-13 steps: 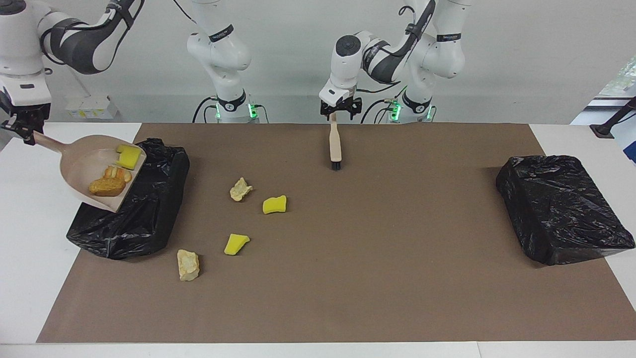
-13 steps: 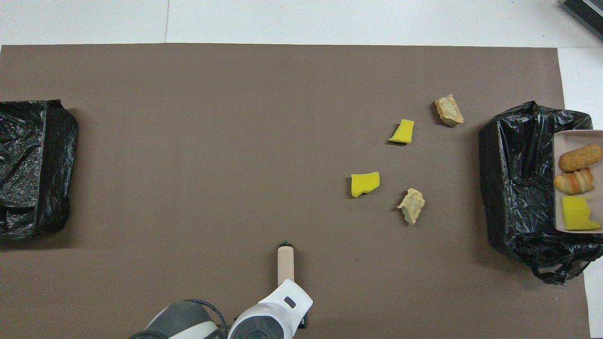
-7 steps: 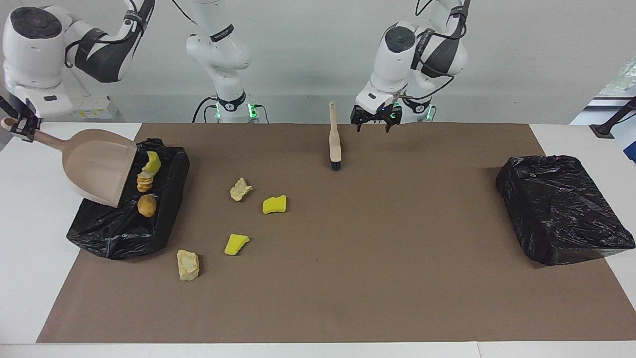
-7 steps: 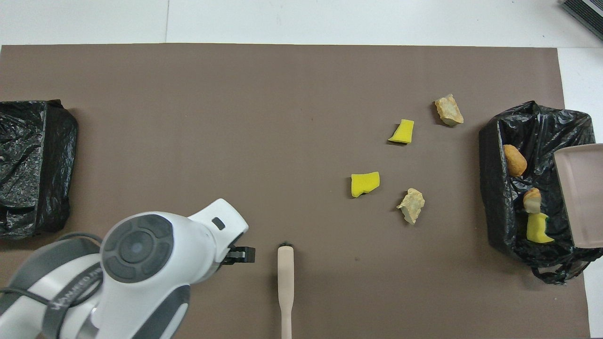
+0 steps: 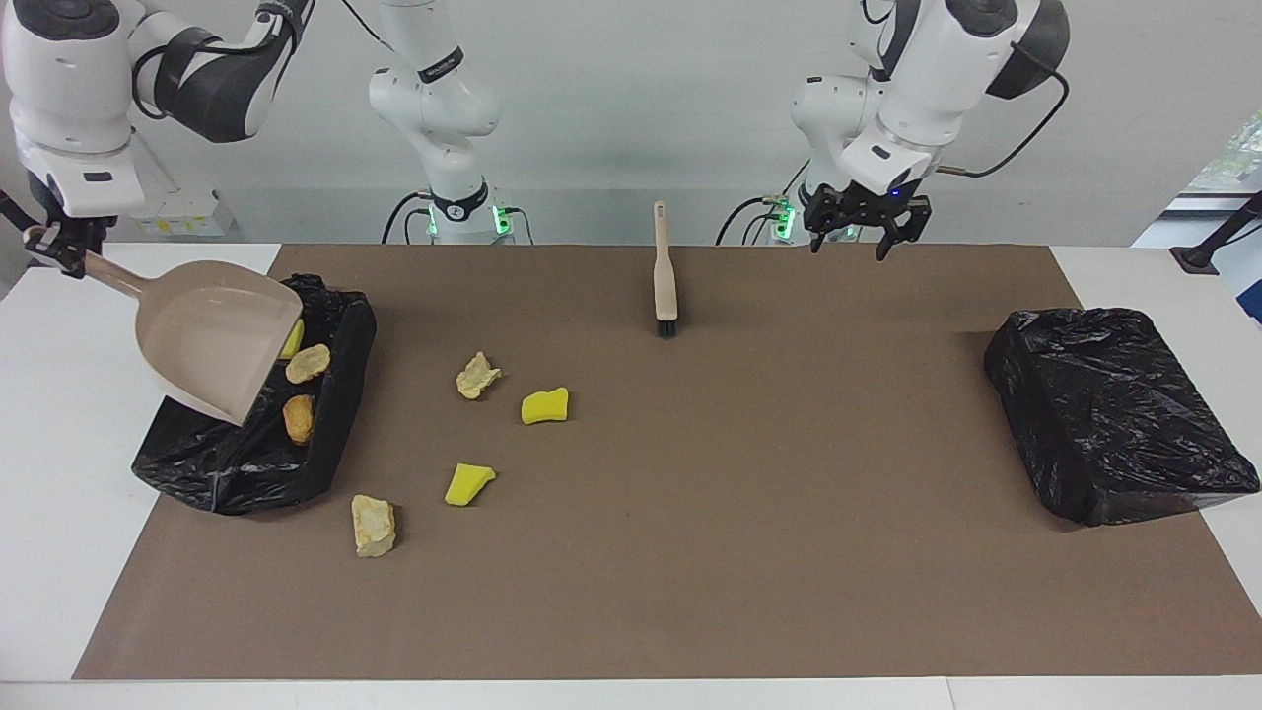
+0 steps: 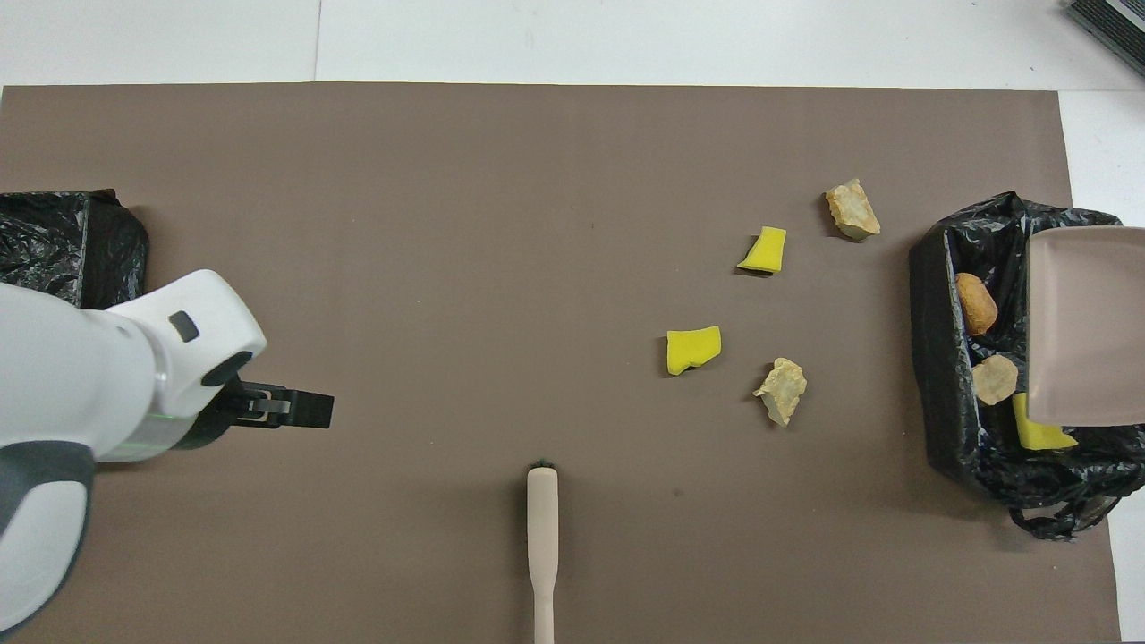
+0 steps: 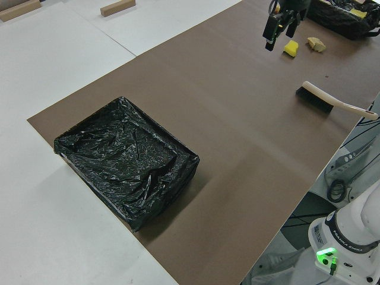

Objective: Sweep and dump trash in bin
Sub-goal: 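Tip the dustpan over the black bag with the right gripper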

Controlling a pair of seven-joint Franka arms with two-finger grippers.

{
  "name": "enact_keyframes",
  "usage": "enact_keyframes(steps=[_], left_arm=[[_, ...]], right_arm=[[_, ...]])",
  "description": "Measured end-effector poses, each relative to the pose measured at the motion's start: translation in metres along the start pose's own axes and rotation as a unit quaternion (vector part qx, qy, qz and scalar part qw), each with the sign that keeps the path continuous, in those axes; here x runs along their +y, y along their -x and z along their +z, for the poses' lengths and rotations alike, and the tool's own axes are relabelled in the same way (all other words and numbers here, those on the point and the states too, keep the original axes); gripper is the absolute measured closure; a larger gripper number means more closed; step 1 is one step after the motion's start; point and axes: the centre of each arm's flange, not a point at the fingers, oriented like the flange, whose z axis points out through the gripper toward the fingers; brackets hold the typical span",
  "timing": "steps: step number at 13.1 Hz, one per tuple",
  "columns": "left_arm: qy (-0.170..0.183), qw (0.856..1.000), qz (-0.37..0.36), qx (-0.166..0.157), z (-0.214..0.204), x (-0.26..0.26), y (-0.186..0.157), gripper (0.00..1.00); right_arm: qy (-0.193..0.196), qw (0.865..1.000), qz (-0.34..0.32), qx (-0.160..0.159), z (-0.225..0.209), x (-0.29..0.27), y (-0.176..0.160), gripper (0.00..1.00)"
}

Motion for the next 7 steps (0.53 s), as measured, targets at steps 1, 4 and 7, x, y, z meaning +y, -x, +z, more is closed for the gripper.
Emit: enact_keyframes(steps=[1, 4, 7], left_arm=[[0.001, 1.0, 0.002, 0.006, -0.012, -0.015, -0.002, 0.0], [-0.025, 1.0, 0.008, 0.017, -0.032, -0.042, -0.014, 0.0], [-0.033, 0.999, 0.014, 0.012, -0.043, -0.044, -0.034, 0.0]], right_arm=[[-0.003, 0.999, 0.022, 0.03, 0.0, 0.0, -0.007, 0.68], [-0.023, 0.992, 0.087, 0.084, -0.007, 0.001, -0.036, 0.68], [-0.036, 0.984, 0.149, 0.096, -0.032, 0.008, -0.099, 0.68]])
